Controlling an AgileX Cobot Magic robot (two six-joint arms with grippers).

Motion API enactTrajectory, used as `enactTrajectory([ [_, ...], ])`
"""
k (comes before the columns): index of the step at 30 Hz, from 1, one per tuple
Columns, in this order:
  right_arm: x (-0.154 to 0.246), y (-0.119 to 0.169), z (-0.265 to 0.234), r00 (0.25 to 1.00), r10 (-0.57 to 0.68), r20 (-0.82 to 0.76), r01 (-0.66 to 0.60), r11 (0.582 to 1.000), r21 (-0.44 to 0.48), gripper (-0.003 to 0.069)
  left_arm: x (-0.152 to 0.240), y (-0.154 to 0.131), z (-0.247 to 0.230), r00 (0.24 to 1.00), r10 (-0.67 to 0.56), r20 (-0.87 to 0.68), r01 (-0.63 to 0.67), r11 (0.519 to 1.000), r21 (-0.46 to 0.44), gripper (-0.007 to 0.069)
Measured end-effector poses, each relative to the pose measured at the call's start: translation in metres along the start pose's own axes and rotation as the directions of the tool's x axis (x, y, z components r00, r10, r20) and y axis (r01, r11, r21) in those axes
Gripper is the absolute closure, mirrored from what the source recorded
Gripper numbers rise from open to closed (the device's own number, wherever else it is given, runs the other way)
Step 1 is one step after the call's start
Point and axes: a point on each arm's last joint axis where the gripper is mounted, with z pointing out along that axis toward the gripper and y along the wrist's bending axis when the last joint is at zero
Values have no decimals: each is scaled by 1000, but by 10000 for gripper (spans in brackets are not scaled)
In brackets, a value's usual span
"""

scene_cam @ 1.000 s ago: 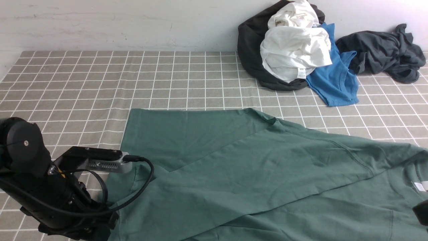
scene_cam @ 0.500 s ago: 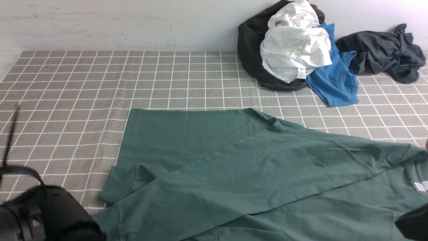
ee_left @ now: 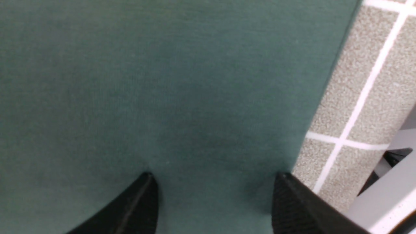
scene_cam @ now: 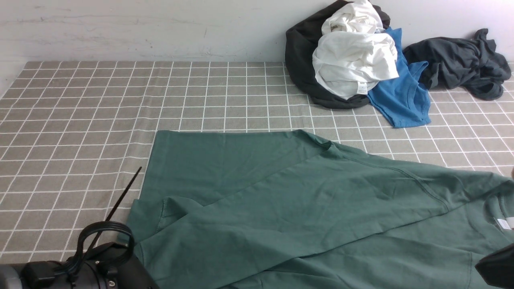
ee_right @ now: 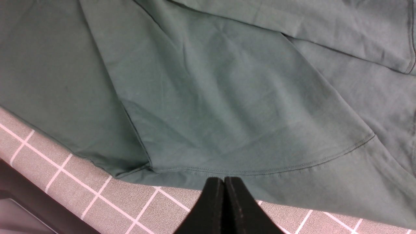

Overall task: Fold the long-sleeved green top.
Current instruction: Use both arms simultaneously to clamp the lower edge of the clothing fabric

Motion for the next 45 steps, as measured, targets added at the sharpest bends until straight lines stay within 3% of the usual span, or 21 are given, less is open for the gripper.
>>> enactTrajectory([
  [6,0,0,0,1000,-3,0,3,1000,2,675,2,-11,-2,999,51,-10,-51,999,-1,178],
  [11,0,0,0,1000,-4,0,4,1000,3,675,2,-9,-1,995,100,0,-100,993,-59,178],
  [20,0,0,0,1000,-5,-1,5,1000,5,675,-2,-6,2,996,78,-38,-80,996,-47,186],
  [28,0,0,0,1000,-5,-1,5,1000,5,675,-11,2,-13,999,-49,21,51,991,-126,365],
  [29,0,0,0,1000,-5,-1,5,1000,5,675,-10,6,-15,998,-66,25,69,987,-142,426],
  [36,0,0,0,1000,-5,-1,5,1000,5,675,-5,17,-12,990,-141,10,141,983,-119,602],
  [40,0,0,0,1000,-21,-1,21,1000,5,675,-5,17,-12,989,-149,5,149,983,-110,623],
  [45,0,2,0,992,-129,2,129,992,-9,634,-1,15,-11,987,-155,-34,151,984,-96,623],
])
